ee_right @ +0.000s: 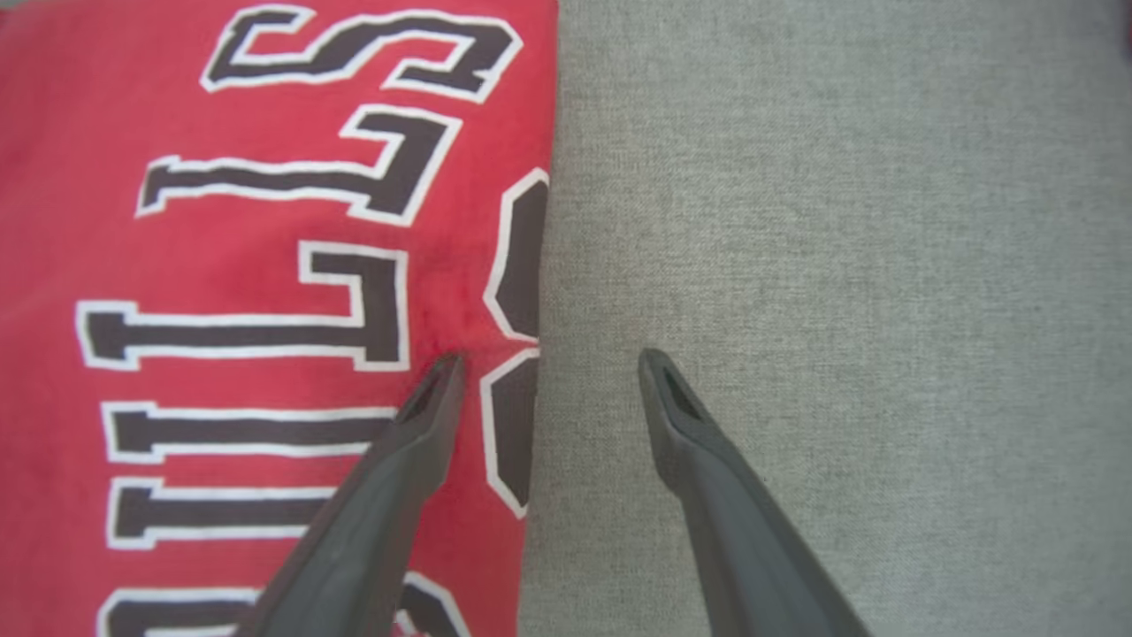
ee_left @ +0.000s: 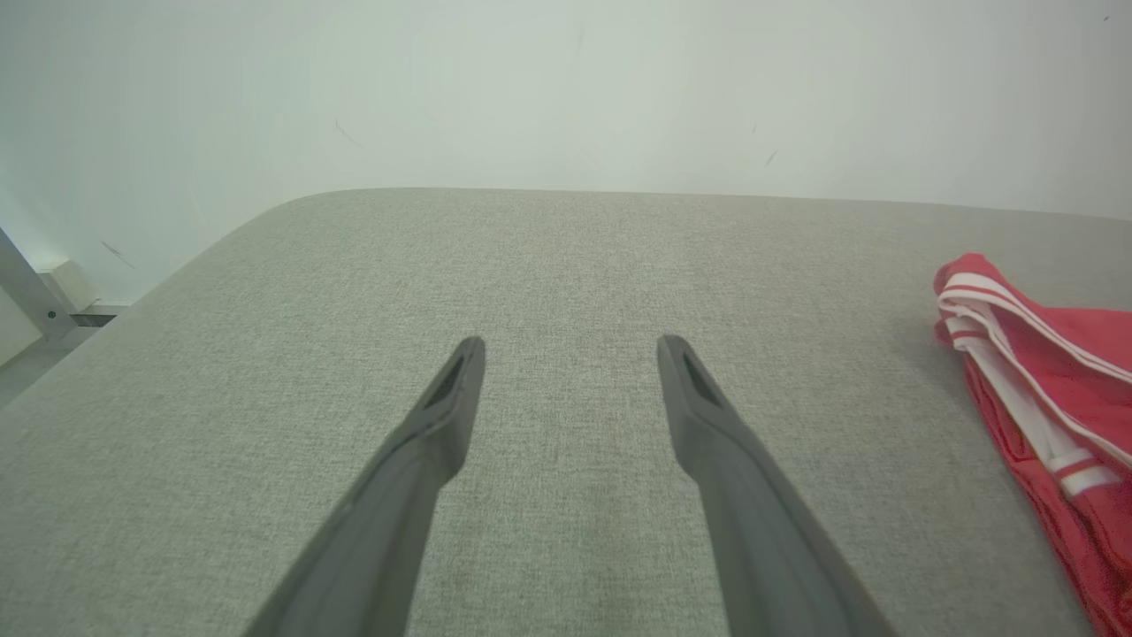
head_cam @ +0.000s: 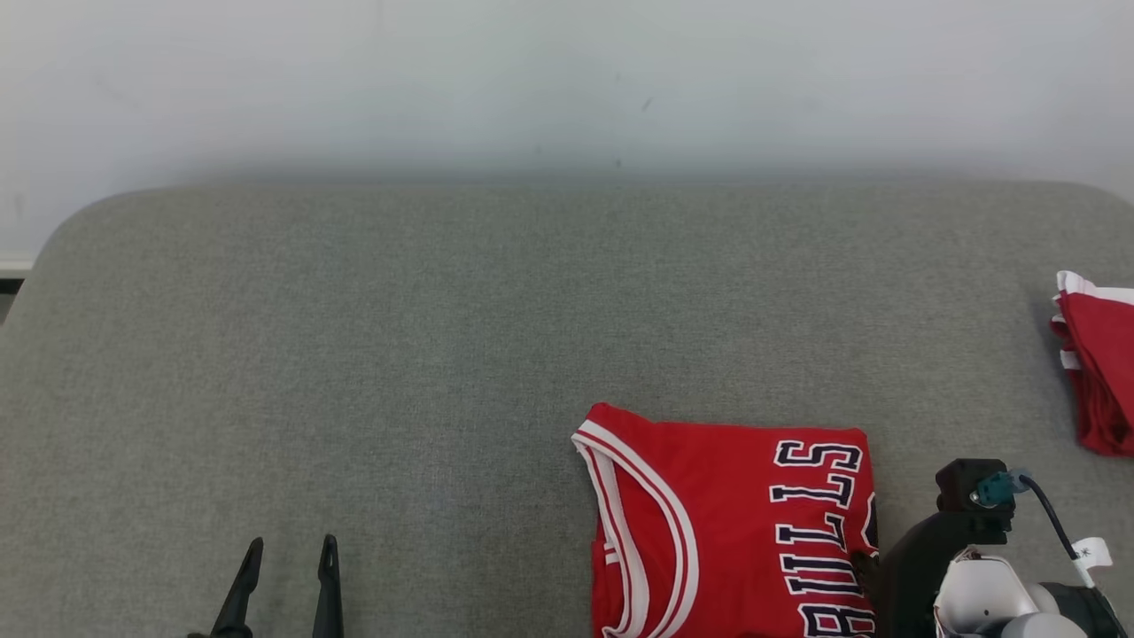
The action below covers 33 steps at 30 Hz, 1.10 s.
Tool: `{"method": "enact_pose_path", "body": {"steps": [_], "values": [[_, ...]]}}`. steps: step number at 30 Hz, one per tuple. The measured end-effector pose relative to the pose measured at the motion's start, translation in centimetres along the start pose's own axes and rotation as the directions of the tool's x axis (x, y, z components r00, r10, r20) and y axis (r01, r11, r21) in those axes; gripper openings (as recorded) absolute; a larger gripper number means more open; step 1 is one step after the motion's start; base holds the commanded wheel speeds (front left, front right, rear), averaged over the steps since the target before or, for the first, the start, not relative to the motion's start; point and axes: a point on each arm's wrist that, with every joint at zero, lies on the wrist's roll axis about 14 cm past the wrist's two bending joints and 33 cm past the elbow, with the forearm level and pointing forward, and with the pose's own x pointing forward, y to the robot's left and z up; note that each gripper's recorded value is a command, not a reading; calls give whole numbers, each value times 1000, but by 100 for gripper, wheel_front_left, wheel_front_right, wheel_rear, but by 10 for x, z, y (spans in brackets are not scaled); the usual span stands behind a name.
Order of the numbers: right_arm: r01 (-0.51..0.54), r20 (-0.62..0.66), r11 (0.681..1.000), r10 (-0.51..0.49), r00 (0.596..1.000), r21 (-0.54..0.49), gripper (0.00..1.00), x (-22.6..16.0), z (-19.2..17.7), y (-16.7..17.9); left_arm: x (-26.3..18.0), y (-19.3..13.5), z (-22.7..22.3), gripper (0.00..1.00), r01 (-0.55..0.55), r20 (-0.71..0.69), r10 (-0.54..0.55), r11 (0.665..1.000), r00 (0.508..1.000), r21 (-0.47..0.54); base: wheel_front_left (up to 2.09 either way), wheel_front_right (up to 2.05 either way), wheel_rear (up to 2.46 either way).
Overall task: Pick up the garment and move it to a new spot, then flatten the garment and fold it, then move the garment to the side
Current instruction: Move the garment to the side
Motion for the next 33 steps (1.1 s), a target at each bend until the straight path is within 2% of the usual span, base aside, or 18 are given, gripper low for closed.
{"method": "enact_pose_path", "body": {"steps": [6,7,8,9,13,15,18,24,27,33], "values": [[-40,-48,999,40,998,-3,100,19,-7,14,1,5,-3,100,-14,-11,14,1000,1000,4,0,0,0],[-43,-51,999,43,998,-3,44,21,-7,16,1,5,-3,100,-15,-12,15,1000,1000,4,0,0,0],[-44,-50,999,44,998,-4,9,22,-6,16,1,5,-3,100,-14,-12,14,1000,1000,4,0,0,0],[-46,-50,999,45,998,-4,0,23,-6,17,2,4,-3,100,-12,-12,12,1000,1000,5,0,0,0],[-63,-4,998,63,998,-3,0,23,10,22,4,0,-3,100,0,-9,0,1000,1000,4,0,0,0],[-81,46,997,82,996,-14,0,21,31,25,7,-3,-3,100,10,-9,-10,1000,1000,4,0,0,0],[-55,125,996,64,990,-73,0,14,70,16,12,-9,-2,100,30,-6,-30,1000,1000,5,0,0,0],[84,234,990,-56,971,-112,0,-3,126,-37,28,-30,3,100,96,11,-96,995,995,4,0,0,0],[126,263,986,-94,960,-110,0,-11,141,-54,32,-37,1,100,117,8,-117,993,993,3,0,0,0],[271,330,955,-220,918,-117,0,-31,173,-105,43,-53,-8,100,167,-15,-167,986,986,0,0,0,0]]}}
